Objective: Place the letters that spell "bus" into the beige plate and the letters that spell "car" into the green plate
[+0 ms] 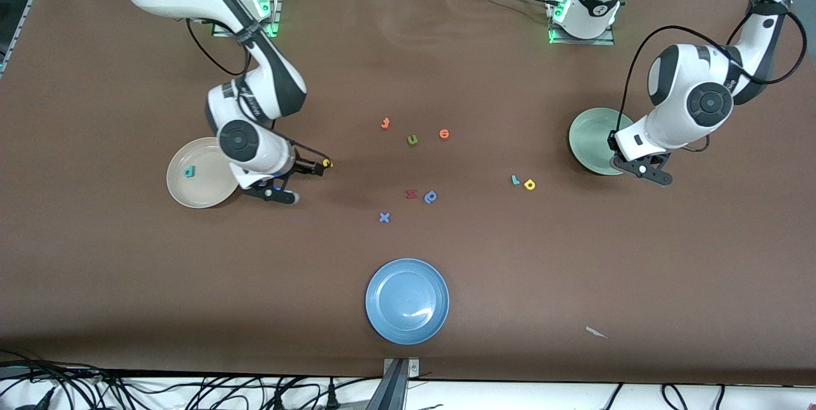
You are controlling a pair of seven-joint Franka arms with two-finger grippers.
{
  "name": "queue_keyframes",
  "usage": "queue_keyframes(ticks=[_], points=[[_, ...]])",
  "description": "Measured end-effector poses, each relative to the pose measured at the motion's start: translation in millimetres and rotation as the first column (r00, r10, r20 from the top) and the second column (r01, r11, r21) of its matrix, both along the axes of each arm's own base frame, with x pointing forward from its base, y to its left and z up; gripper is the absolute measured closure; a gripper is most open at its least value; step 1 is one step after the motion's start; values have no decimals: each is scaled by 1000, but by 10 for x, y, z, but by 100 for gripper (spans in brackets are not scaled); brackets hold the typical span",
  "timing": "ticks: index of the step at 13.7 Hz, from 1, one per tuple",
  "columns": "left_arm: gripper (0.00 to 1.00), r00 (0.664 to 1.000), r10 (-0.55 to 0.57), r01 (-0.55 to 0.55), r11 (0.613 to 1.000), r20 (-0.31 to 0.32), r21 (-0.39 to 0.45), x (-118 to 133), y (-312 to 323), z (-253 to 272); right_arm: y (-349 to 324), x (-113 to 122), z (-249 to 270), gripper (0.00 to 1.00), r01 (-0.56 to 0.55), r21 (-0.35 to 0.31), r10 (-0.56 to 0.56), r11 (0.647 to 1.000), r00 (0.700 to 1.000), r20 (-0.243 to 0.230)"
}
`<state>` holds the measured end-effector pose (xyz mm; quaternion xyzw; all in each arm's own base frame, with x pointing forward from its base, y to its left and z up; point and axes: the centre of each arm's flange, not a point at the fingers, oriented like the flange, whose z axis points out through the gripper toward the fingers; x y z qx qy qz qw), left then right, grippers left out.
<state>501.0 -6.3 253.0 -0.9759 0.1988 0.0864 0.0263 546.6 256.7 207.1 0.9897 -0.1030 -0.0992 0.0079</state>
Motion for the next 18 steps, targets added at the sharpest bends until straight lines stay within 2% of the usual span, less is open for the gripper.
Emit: queue_keyframes(ticks=[1,4,6,7,8,10,13,15,18], points=[[69,1000,-2,2,1000,-11,-1,-77,-3,-99,11,-46,-101,1,-2,6,2,1000,1000,6],[40,1000,-3,3,1000,-27,-2,-164,-7,-196,1,-130,-270,2,-4,12,3,1000,1000,10],[40,1000,-2,2,1000,-26,-2,-163,-7,-191,-11,-128,-274,5,-2,10,2,1000,1000,10],[41,1000,-1,1,1000,-24,-2,-159,-10,-185,-13,-128,-275,11,-2,10,2,1000,1000,11],[42,1000,13,-13,1000,-21,-9,-151,-29,-173,-14,-130,-277,24,-2,9,2,1000,1000,10],[42,994,105,-106,991,-24,-82,-143,-169,-161,-17,-136,-288,27,-3,8,3,1000,1000,8],[41,972,229,-233,949,-47,-213,-150,-627,-196,-20,-152,-343,32,-5,5,5,1000,1000,0],[41,966,258,-253,938,-12,-236,-122,-965,-294,-20,-156,-359,41,-8,4,8,1000,1000,0],[41,958,287,-274,930,19,-245,-110,-1389,-478,-16,-154,-356,44,-9,5,9,1000,1000,3]])
